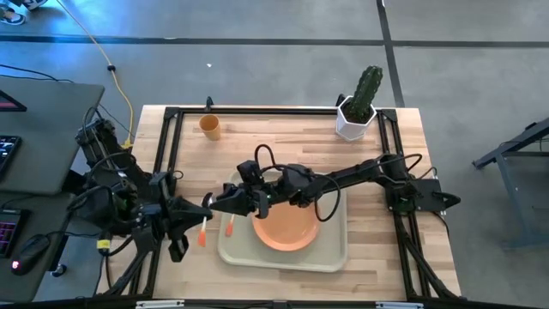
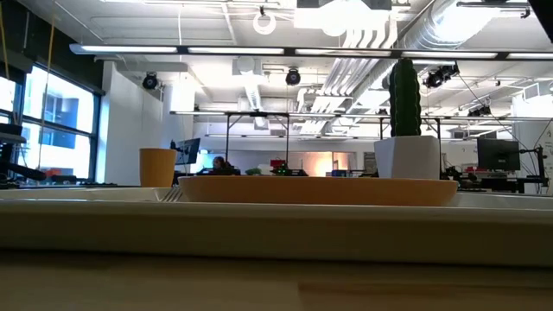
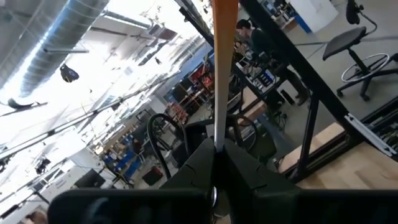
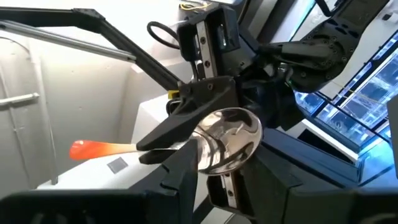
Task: Pick and place plate/cup/fork/spoon on tray
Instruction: Put the orange spoon on the light brown serving tray to the left side of orange plate
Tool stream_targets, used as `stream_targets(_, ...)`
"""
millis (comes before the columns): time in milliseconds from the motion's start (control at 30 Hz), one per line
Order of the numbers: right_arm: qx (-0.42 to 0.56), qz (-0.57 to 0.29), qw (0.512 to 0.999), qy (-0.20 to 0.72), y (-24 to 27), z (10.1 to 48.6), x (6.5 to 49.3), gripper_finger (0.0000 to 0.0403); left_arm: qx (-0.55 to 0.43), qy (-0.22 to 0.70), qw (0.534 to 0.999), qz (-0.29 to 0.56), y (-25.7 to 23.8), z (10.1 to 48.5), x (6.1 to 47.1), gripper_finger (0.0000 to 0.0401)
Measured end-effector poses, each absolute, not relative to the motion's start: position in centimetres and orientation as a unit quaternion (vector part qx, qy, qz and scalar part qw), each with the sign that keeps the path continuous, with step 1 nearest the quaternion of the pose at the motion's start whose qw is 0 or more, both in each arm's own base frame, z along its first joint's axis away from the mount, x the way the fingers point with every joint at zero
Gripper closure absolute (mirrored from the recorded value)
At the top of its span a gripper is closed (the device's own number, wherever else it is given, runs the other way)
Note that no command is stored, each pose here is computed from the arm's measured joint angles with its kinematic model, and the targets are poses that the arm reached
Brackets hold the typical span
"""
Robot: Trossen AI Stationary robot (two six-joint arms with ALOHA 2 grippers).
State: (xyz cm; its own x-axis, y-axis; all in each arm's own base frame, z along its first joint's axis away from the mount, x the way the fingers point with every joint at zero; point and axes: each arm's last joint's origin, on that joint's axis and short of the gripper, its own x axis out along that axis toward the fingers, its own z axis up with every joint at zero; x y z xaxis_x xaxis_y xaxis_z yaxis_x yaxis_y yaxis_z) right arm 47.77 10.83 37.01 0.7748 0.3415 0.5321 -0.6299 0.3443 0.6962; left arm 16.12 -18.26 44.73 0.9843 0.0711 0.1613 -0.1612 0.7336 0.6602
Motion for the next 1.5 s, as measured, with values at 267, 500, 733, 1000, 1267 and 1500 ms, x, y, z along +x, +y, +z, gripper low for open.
stream_targets(267, 0.494, 0.296, 0.804, -0.150, 10.5, 37.0, 47.8, 0.0388, 0.342, -0.059, 0.936, 0.066, -18.2, 44.7, 16.2, 0.0386)
stream_targets(500, 0.470, 0.280, 0.823, -0.156, 9.3, 36.9, 48.2, 0.0398, 0.209, -0.035, 0.970, 0.120, -18.1, 44.7, 15.6, 0.0336)
stream_targets(733, 0.432, 0.195, 0.877, -0.078, 8.3, 36.6, 48.4, 0.0401, 0.086, 0.014, 0.973, 0.215, -19.3, 44.1, 12.9, 0.0266)
stream_targets(1000, 0.329, 0.082, 0.941, 0.008, 7.7, 36.7, 46.9, 0.0402, -0.058, -0.010, 0.984, 0.167, -20.4, 44.1, 10.3, 0.0248)
stream_targets(1267, 0.236, -0.059, 0.959, 0.146, 6.4, 38.4, 42.4, 0.0402, -0.074, -0.013, 0.984, 0.164, -20.9, 43.0, 10.2, 0.0245)
stream_targets(1500, 0.227, -0.093, 0.939, 0.240, 6.0, 38.0, 40.1, 0.0402, -0.090, -0.019, 0.974, 0.206, -20.1, 42.5, 12.0, 0.0261)
